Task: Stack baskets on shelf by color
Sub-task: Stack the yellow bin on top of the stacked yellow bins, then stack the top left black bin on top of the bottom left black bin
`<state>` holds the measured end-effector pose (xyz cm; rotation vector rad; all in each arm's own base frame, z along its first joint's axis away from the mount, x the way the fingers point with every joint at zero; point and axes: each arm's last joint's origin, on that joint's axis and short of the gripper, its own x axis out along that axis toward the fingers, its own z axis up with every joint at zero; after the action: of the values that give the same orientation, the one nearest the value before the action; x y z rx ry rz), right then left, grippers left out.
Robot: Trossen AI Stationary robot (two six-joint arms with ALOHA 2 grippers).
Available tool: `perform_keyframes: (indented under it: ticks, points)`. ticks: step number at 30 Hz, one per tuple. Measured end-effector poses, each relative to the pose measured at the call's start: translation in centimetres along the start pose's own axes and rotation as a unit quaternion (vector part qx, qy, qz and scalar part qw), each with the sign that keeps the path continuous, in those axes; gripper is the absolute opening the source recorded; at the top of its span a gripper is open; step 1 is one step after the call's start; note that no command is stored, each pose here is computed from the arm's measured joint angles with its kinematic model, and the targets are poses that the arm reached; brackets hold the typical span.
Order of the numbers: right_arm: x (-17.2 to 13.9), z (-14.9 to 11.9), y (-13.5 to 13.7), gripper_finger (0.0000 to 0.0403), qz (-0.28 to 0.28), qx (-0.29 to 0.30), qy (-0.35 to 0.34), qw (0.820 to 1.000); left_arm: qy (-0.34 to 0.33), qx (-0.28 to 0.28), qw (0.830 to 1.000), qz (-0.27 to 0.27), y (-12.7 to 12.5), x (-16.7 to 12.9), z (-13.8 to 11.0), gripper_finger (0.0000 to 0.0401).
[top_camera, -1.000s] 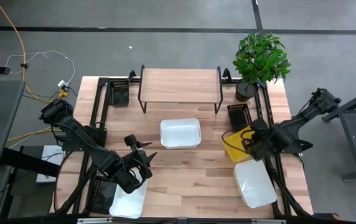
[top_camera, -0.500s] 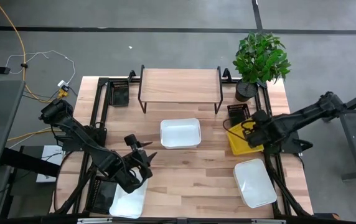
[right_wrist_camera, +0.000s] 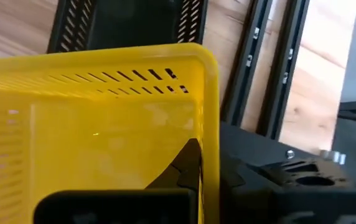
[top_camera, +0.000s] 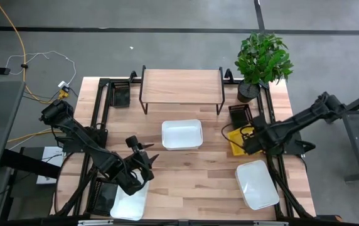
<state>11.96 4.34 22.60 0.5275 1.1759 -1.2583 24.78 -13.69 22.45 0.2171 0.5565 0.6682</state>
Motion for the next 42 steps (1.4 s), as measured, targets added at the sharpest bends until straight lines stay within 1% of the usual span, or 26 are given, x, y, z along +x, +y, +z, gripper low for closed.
perform_keyframes:
  ticks: [4, 7, 14, 20, 24, 26, 28, 30, 32, 35, 39, 42]
  points:
    - [-0.3, -0.7, 0.1, 0.0, 0.022, 0.025, -0.015, 0.999, 0.001, 0.005, 1.0, -0.003, 0.0, 0.0, 0.0, 0.0213]
    - [-0.5, -1.2, 0.4, 0.0, 0.048, 0.044, -0.022, 0.998, 0.006, 0.005, 1.0, -0.008, -0.1, 0.0, 0.0, 0.0213]
    - [-0.9, -2.0, 1.0, 0.0, 0.099, 0.053, -0.026, 0.993, 0.006, 0.005, 1.0, -0.008, -0.1, 0.0, 0.0, 0.0213]
    - [-0.9, -2.1, 1.2, 0.0, 0.107, 0.053, -0.024, 0.993, 0.006, 0.005, 1.0, -0.009, -0.1, 0.0, 0.0, 0.0213]
    - [0.0, -2.5, 1.3, 0.0, 0.102, 0.05, -0.019, 0.993, 0.006, 0.005, 1.0, -0.009, -0.1, 0.0, 0.0, 0.0213]
    - [0.0, -2.5, 1.4, 0.0004, 0.101, 0.049, -0.017, 0.993, 0.006, 0.005, 1.0, -0.009, -0.1, 0.0, 0.0, 0.0213]
    - [-0.1, -2.5, 1.5, 0.0015, 0.104, 0.051, -0.015, 0.993, 0.006, 0.005, 1.0, -0.009, -0.1, 0.0, 0.0, 0.0213]
    - [-0.1, -2.6, 1.5, 0.0035, 0.103, 0.048, -0.013, 0.993, 0.007, 0.005, 1.0, -0.01, -0.1, 0.0, 0.0, 0.0213]
    - [-0.1, -2.6, 1.5, 0.0063, 0.103, 0.046, -0.014, 0.994, 0.007, 0.005, 1.0, -0.01, -0.1, 0.0, 0.0, 0.0213]
    - [-0.3, -2.4, 1.4, 0.0109, 0.099, 0.026, -0.016, 0.995, 0.007, 0.005, 1.0, -0.01, -0.1, 0.0, 0.0, 0.0213]
    - [-2.1, -1.7, 1.0, 0.0162, 0.099, 0.006, -0.027, 0.995, 0.007, 0.005, 1.0, -0.009, -0.1, 0.0, 0.0, 0.0213]
    - [-3.7, -1.0, 0.7, 0.0185, 0.118, 0.009, -0.069, 0.991, 0.007, 0.005, 1.0, -0.009, -0.1, 0.0, 0.0, 0.0213]
